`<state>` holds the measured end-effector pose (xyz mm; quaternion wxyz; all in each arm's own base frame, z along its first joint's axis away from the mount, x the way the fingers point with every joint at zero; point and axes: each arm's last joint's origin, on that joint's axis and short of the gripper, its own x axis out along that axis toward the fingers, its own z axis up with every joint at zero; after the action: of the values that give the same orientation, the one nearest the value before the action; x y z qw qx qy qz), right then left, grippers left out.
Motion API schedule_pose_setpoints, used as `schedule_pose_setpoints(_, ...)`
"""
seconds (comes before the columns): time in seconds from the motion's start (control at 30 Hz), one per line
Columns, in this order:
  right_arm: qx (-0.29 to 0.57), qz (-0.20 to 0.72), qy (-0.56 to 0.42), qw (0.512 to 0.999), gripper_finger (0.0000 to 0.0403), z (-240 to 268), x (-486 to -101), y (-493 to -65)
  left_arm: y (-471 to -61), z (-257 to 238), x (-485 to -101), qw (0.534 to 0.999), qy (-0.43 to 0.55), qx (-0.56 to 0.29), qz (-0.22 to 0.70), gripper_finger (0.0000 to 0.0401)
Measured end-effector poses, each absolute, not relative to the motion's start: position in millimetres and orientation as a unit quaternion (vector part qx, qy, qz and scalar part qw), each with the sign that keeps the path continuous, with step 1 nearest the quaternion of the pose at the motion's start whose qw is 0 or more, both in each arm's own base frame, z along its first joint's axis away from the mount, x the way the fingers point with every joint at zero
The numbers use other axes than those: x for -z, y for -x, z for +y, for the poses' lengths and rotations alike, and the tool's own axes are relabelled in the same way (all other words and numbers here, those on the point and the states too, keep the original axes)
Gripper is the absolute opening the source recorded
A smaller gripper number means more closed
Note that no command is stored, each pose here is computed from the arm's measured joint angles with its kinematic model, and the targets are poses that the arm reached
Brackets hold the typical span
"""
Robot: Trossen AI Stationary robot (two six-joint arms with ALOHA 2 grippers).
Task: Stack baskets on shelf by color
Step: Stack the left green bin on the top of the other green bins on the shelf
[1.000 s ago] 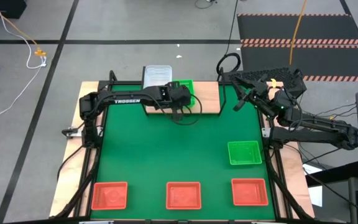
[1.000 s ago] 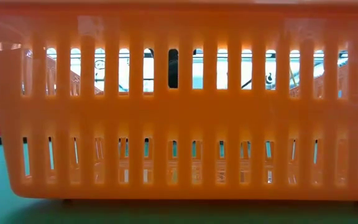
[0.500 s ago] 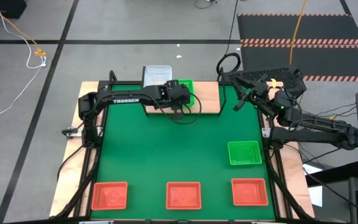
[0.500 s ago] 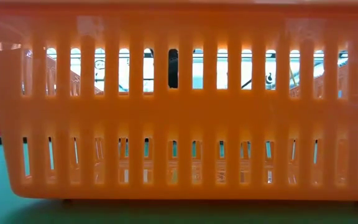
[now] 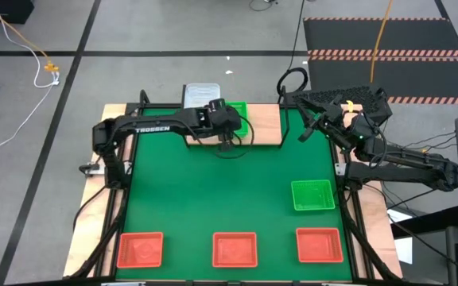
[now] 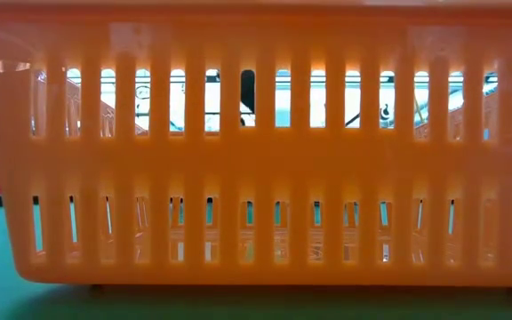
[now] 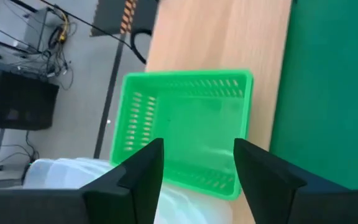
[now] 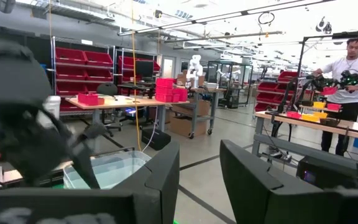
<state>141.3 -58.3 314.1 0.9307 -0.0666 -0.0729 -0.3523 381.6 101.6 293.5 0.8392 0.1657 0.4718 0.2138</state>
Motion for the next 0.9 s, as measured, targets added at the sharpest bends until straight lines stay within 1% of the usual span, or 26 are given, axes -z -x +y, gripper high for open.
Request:
schedule_pose_setpoints(0.23,0.353,-0.068,0.082,0.929,0.0112,-58.3,-314.3,-141.2,-361.6,83.6,-330.9,0.871,-0.102,-0.247,0.413,0.0198)
schedule_pose_setpoints(0.4,0.355,-0.06,0.101,0.927,0.0112,-58.3,-314.2,-141.3,-348.5,66.0,-339.0,0.869,-0.066,-0.248,0.423,0.0198)
schedule_pose_setpoints(0.6,0.357,-0.049,0.131,0.924,0.0112,-58.3,-314.2,-141.3,-339.2,43.9,-328.6,0.845,-0.022,-0.255,0.469,0.0198)
schedule_pose_setpoints(0.77,0.358,-0.039,0.155,0.92,0.0112,-58.3,-314.2,-141.3,-339.1,23.1,-305.5,0.837,-0.033,-0.254,0.484,0.0198)
schedule_pose_setpoints(0.83,0.358,-0.037,0.162,0.919,0.0112,-58.3,-314.3,-141.3,-341.9,18.2,-293.7,0.843,-0.033,-0.262,0.469,0.0198)
schedule_pose_setpoints(0.9,0.359,-0.038,0.165,0.918,0.0112,-58.3,-314.6,-141.3,-349.2,13.7,-278.1,0.864,-0.028,-0.258,0.431,0.0198)
